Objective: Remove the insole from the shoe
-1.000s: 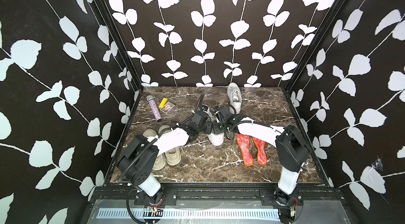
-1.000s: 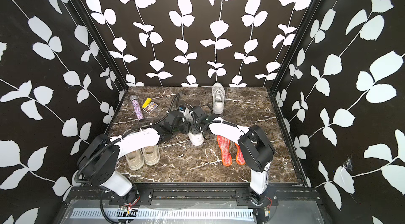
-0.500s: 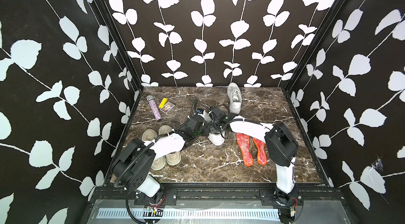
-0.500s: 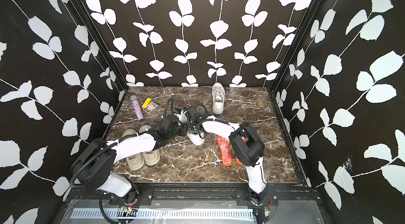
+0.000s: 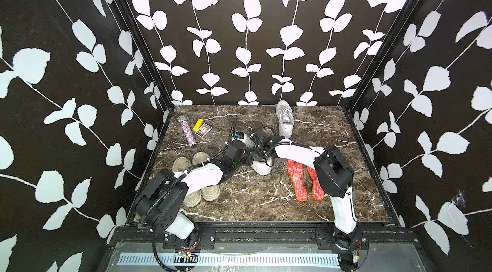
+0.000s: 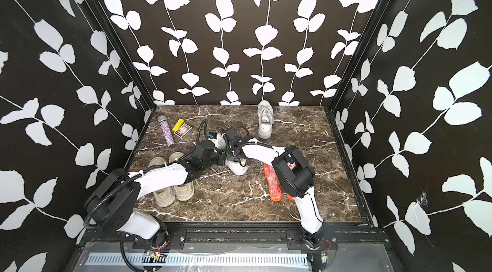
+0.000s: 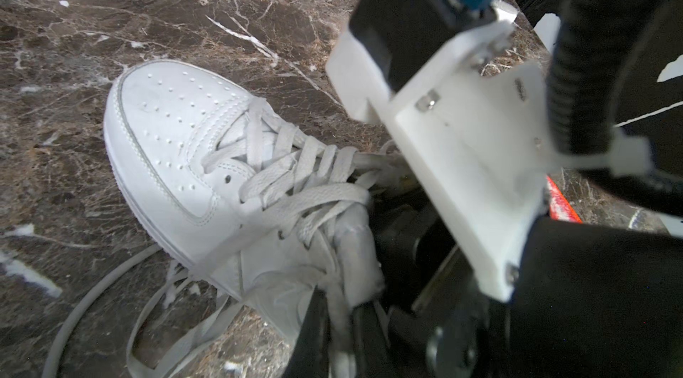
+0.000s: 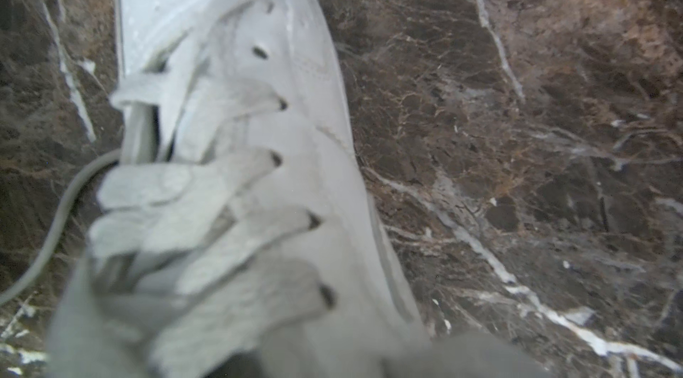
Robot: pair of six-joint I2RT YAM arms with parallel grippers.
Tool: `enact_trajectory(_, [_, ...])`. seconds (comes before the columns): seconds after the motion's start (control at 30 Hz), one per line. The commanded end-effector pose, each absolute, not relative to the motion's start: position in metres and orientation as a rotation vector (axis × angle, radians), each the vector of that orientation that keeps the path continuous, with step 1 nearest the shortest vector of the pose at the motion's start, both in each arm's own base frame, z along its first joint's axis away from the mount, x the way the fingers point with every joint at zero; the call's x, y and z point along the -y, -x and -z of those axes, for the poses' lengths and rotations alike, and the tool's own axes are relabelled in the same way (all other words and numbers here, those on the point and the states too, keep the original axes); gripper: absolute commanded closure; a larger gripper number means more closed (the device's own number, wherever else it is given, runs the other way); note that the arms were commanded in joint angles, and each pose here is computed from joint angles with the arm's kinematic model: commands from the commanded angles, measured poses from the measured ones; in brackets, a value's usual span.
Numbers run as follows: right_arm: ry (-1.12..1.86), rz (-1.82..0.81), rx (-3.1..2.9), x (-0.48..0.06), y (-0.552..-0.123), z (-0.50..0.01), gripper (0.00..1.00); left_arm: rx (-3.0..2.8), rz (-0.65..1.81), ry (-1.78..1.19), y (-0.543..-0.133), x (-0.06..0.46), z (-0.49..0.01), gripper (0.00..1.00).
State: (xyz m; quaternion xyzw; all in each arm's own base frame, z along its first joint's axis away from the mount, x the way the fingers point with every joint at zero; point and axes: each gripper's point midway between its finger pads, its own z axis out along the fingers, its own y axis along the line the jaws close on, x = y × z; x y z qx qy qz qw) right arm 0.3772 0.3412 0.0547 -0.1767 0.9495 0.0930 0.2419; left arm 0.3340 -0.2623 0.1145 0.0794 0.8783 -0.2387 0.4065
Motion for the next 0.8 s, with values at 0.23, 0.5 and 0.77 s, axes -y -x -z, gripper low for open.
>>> enact_trajectory(0.23, [0.288, -0.432, -2.565, -0.313, -0.376, -0.058, 1.00, -2.201, 0.652, -0.224, -0.316, 0.263, -0.132, 1.00])
enact_trajectory(0.5, [0.202, -0.665, -2.459, -0.323, -0.367, -0.097, 1.00, -2.212, 0.617, -0.235, -0.317, 0.260, -0.130, 1.00])
enact_trajectory(0.77, [0.155, -0.807, -2.368, -0.327, -0.360, -0.125, 1.00, -2.235, 0.510, -0.235, -0.317, 0.245, -0.122, 1.00])
